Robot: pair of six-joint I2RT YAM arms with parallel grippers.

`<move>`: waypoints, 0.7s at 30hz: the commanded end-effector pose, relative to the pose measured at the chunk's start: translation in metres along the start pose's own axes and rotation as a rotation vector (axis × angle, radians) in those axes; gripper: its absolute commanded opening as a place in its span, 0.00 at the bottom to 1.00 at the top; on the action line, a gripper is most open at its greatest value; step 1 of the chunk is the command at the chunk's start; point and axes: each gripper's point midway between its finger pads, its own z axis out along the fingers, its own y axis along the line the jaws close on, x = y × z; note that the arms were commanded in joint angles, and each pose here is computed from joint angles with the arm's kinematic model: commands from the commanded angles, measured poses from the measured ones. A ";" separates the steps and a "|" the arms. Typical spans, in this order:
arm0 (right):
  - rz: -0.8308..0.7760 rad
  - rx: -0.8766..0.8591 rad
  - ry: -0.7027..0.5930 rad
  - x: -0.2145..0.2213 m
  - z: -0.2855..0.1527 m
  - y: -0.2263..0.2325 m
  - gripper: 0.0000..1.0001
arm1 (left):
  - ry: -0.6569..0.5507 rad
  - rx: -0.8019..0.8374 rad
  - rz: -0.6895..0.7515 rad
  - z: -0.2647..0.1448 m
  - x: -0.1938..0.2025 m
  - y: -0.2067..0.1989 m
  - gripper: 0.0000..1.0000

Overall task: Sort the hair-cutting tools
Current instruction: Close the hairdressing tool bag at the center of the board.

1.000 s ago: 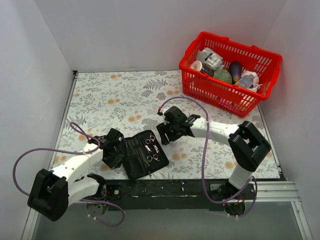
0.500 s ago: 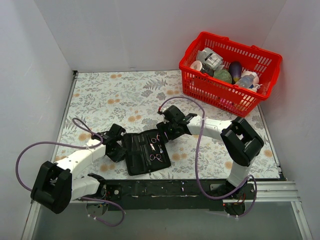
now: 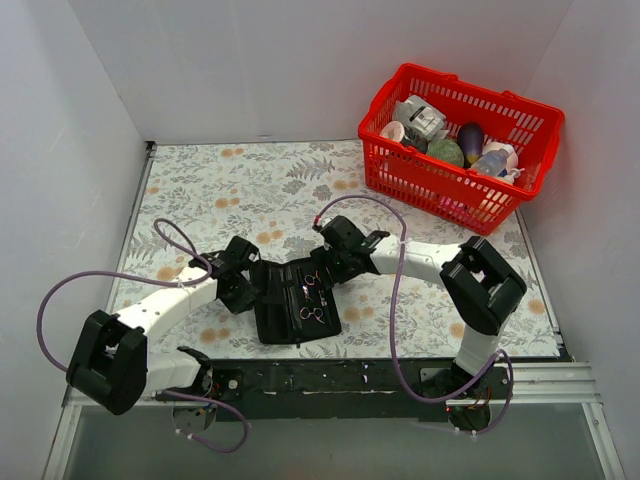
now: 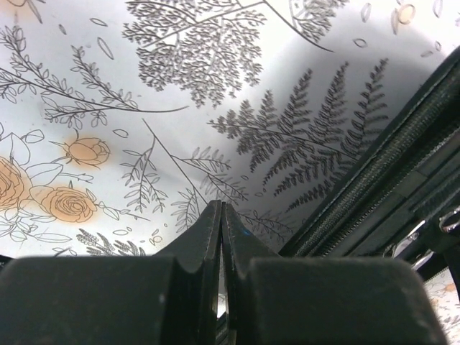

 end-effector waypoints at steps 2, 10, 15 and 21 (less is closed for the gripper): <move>0.000 -0.047 0.146 0.052 0.012 0.037 0.69 | 0.019 0.379 0.013 -0.035 0.005 -0.115 0.00; 0.030 -0.050 0.182 0.072 0.012 0.037 0.69 | 0.106 0.506 0.067 -0.048 0.038 -0.154 0.00; 0.041 -0.026 0.189 0.081 0.008 0.031 0.69 | 0.161 0.481 0.110 -0.033 0.071 -0.155 0.00; 0.035 0.070 0.206 0.099 -0.003 0.008 0.70 | 0.181 0.465 0.176 -0.015 0.102 -0.160 0.00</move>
